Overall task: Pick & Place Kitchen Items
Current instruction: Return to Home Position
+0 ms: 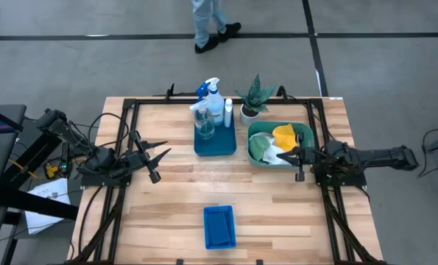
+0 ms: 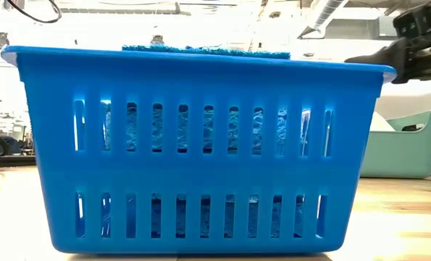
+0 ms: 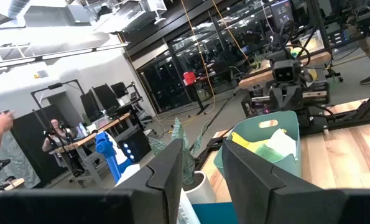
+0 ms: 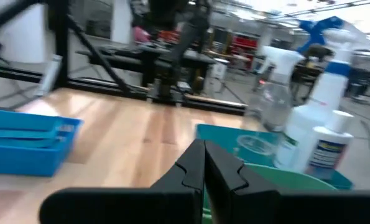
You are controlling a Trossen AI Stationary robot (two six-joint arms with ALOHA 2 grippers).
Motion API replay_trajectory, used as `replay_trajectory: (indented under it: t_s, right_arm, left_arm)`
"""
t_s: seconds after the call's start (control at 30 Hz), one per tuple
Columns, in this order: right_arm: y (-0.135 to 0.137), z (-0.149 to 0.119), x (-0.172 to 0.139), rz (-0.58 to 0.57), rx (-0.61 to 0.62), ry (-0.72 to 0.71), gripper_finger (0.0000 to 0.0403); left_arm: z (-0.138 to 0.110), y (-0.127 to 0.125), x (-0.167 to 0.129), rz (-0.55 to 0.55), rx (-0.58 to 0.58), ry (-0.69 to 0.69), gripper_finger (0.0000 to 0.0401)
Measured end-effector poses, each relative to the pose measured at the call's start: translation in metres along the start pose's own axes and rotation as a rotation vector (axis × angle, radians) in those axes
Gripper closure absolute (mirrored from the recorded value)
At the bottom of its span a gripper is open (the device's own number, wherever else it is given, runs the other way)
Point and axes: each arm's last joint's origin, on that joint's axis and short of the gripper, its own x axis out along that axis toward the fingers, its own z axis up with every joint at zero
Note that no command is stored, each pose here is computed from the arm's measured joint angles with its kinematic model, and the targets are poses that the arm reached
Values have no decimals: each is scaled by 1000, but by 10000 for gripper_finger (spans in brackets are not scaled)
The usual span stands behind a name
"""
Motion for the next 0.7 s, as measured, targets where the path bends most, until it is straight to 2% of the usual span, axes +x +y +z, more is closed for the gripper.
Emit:
replay_trajectory:
  t_s: [0.23, 0.7]
  right_arm:
    - [1, 0, -9, 68, 26, -32, 403]
    - [3, -2, -8, 104, 27, -13, 403]
  left_arm:
    - [0, 0, 0, 0, 0, 0, 293]
    - [0, 0, 0, 0, 0, 0, 293]
